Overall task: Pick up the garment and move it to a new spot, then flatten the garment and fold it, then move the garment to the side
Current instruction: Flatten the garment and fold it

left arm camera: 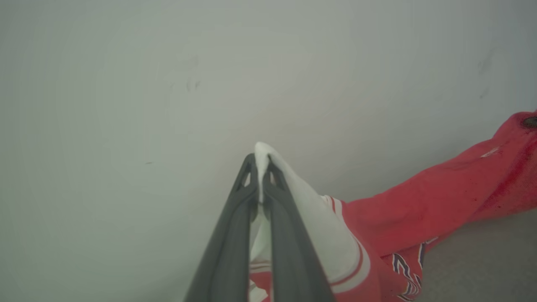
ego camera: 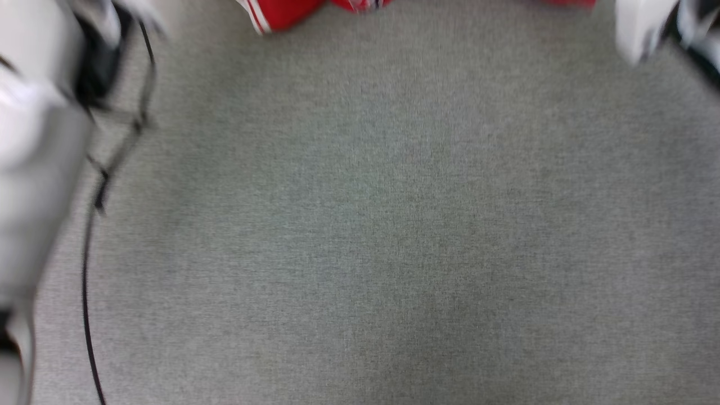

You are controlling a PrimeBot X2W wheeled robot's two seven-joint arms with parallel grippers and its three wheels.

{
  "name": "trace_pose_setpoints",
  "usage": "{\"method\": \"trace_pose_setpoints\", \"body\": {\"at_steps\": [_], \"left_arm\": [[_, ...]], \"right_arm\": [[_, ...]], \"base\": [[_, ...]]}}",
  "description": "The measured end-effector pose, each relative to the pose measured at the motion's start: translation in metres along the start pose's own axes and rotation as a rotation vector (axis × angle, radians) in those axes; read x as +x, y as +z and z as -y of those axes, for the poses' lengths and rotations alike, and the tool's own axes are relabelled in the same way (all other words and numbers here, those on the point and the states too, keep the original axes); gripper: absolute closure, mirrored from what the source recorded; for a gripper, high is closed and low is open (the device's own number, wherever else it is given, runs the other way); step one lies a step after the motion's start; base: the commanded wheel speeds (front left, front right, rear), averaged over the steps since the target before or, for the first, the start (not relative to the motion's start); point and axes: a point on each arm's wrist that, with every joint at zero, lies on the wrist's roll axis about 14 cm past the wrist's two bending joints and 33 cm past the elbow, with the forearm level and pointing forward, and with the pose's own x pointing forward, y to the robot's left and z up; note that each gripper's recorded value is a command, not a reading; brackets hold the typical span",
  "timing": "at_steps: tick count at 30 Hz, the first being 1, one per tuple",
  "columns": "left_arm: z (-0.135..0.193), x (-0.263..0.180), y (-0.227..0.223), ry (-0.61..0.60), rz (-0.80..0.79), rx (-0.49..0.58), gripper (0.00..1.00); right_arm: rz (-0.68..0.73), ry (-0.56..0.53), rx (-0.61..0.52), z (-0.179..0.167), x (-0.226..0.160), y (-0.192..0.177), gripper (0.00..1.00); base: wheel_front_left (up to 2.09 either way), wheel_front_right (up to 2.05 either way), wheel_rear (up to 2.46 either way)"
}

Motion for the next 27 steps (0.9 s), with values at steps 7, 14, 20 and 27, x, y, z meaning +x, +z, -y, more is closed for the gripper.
{"method": "trace_pose_setpoints", "body": {"at_steps": [7,14,20,27], "left_arm": [[0.04,-0.092,-0.051,-0.021,-0.165,-0.075,1.0],[0.073,-0.189,-0.078,0.0,-0.324,-0.164,1.0],[0.097,-0.258,-0.084,0.034,-0.428,-0.249,1.0],[0.116,-0.317,-0.081,0.106,-0.506,-0.325,1.0]], "right_arm": [[-0.095,0.063,0.071,-0.035,-0.049,-0.05,1.0],[-0.183,0.094,0.123,-0.06,-0.111,-0.087,1.0],[-0.216,0.105,0.141,-0.077,-0.159,-0.1,1.0],[-0.234,0.099,0.175,-0.089,-0.205,-0.109,1.0]], "base": [[0.0,0.0,0.0],[0.0,0.0,0.0],[0.0,0.0,0.0],[0.0,0.0,0.0]]}}
